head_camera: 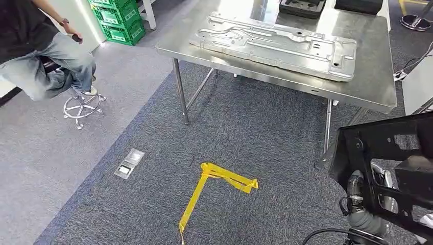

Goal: Take the parts from the cabinet and place them on the table.

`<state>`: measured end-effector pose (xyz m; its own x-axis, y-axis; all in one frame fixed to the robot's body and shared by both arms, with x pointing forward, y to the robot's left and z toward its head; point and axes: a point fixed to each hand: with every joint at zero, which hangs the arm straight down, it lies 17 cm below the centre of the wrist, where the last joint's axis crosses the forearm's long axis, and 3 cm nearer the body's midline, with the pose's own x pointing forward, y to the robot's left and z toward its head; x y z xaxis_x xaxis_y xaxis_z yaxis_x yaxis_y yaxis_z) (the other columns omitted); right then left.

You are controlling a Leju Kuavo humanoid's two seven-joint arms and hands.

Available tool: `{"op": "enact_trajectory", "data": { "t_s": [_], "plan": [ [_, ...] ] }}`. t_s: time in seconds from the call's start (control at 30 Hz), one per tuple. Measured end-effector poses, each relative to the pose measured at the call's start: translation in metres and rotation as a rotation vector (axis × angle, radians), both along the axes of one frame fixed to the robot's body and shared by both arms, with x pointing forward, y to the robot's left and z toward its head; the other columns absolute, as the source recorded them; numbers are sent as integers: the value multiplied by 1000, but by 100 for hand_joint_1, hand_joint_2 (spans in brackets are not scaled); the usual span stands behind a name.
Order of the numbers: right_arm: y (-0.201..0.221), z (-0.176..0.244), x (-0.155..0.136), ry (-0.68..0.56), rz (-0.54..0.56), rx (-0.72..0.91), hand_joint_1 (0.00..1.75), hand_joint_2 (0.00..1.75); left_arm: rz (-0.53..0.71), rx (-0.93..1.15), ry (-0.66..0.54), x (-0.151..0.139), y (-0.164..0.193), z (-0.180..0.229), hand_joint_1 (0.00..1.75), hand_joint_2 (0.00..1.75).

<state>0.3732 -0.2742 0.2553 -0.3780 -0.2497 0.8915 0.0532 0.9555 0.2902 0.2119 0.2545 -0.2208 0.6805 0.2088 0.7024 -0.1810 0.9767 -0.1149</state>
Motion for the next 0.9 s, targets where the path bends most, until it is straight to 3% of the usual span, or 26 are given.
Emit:
{"op": "enact_trajectory", "data": {
  "t_s": [0.4, 0.9],
  "plan": [
    [-2, -2, 0, 6, 4, -11, 175, 175, -7, 14, -2, -1, 7, 0, 0, 0],
    [-7, -4, -2, 15, -5, -30, 175, 175, -12, -14, 6, -4, -12, -1, 0, 0]
  ]
}}
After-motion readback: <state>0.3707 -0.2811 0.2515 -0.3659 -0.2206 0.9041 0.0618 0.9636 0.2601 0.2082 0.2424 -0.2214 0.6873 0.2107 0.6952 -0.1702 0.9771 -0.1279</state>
